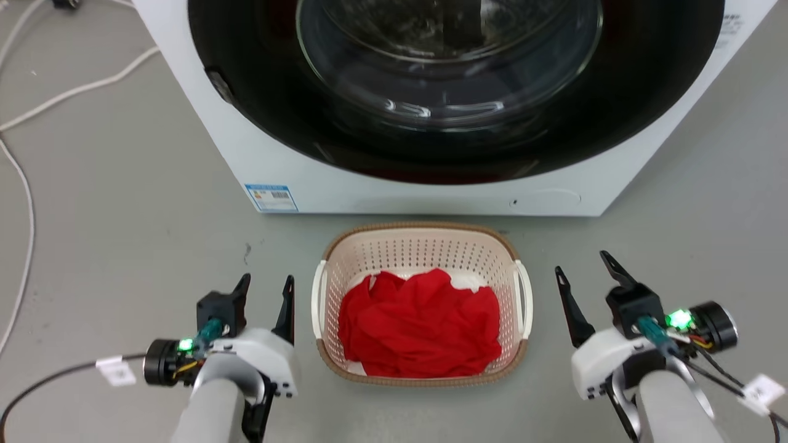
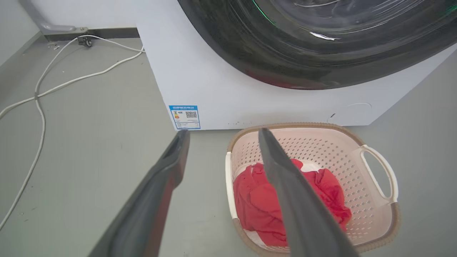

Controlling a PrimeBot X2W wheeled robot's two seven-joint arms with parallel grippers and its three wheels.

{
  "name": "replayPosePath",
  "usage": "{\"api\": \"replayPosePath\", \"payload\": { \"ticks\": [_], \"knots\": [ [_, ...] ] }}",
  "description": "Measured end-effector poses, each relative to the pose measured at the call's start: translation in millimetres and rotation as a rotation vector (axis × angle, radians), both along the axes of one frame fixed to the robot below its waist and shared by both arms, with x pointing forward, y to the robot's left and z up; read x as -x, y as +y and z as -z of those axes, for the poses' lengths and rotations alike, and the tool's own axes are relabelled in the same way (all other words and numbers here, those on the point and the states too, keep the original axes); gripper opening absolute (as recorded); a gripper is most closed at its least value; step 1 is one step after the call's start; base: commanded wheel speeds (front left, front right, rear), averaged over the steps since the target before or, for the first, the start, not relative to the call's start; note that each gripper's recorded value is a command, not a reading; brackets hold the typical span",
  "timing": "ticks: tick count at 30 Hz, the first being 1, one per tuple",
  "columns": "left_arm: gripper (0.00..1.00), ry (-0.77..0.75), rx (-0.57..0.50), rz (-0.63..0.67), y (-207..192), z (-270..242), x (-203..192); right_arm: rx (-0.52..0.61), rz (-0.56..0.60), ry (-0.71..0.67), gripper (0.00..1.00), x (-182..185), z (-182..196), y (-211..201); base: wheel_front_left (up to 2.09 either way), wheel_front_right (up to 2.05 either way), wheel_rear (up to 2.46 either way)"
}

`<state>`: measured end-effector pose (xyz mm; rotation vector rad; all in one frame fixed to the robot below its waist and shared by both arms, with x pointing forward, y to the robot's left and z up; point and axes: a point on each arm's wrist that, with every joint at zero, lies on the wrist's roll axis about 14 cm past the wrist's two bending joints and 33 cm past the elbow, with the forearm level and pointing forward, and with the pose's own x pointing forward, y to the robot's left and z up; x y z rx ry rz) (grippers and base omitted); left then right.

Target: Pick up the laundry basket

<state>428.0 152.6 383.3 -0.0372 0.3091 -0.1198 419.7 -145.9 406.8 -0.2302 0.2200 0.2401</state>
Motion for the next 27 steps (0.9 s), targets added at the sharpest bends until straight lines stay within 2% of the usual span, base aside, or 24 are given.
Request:
{"api": "replayPosePath", "payload": {
  "ticks": [13, 27],
  "knots": [
    [1.0, 0.306, -0.046, 0.116, -15.9, 88.6, -26.6, 0.068, -0.043, 0.335, 1.0, -20.2, 99.3, 0.5, 0.0, 0.0, 0.0],
    [1.0, 0.526, -0.066, 0.168, -24.2, 150.6, -32.1, 0.11, -0.089, 0.575, 1.0, -35.8, 163.8, 8.9, 0.0, 0.0, 0.0]
  ]
}}
